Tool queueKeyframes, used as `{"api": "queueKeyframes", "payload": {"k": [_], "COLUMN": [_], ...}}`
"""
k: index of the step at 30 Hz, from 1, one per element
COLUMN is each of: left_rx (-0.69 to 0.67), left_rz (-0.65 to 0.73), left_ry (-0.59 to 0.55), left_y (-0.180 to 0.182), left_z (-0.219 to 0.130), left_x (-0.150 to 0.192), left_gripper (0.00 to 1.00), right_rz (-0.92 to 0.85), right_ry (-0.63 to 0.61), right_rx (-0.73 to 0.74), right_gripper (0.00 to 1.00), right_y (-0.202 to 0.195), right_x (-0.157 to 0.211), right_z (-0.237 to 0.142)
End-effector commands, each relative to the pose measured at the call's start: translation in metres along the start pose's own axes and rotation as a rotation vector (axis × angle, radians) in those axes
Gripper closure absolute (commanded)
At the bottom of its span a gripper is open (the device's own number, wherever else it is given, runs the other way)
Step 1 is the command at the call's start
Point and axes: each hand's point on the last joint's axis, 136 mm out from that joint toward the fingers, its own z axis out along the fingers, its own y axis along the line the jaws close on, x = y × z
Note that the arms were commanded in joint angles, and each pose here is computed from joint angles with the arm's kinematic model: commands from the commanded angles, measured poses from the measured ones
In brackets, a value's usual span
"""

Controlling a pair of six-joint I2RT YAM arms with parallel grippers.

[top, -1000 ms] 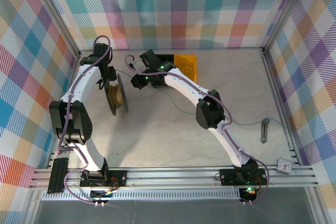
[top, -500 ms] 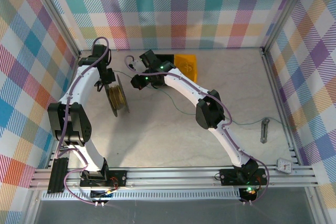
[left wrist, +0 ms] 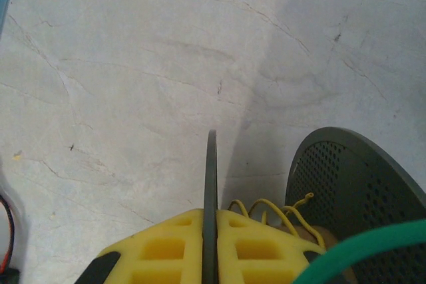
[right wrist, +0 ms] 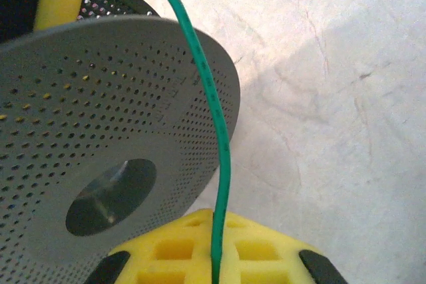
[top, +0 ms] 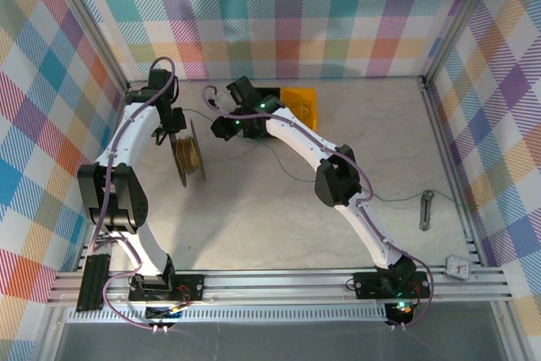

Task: Wrap the cables

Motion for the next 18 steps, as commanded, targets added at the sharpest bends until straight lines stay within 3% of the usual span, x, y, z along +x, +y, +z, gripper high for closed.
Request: {"api": "queueKeyframes", "payload": {"k": [1,3,6,8,12,18], "left_rx": [0.047,0.053,0.052,0.049,0.045,0.102], "left_rz": [0.072,0.080,0.078,0.070,0.055,0.039], "left_ry": [0.019,-0.003,-0.073,-0.144,-0.257,-0.359], "left_y": [-0.009,-0.009,-0.007,-0.004,0.001,-0.003], "left_z": [-0.012,-0.022,-0.046,-0.067,-0.106,-0.151], "left_x": [-0.005,-0.016,-0.040,-0.060,-0.091,-0.122], "left_gripper": [1.00,1.00,1.00,1.00,1.00,1.00], "right_rz": [-0.191,-0.259,-0.325,-0.345,-0.356,-0.349], "right_ry": [-0.111,-0.134,-0.175,-0.195,-0.202,-0.196], "right_rx": [-0.098,-0.141,-0.185,-0.189,-0.150,-0.112], "right_gripper": [0.90,0.74,0.34,0.15,0.02,0.01], "right_y": [0.021,0.031,0.044,0.046,0.042,0.027], "right_x": [-0.036,-0.045,-0.060,-0.069,-0.076,-0.057], "right_z": [-0.024,-0.041,-0.076,-0.100,-0.141,-0.189]}}
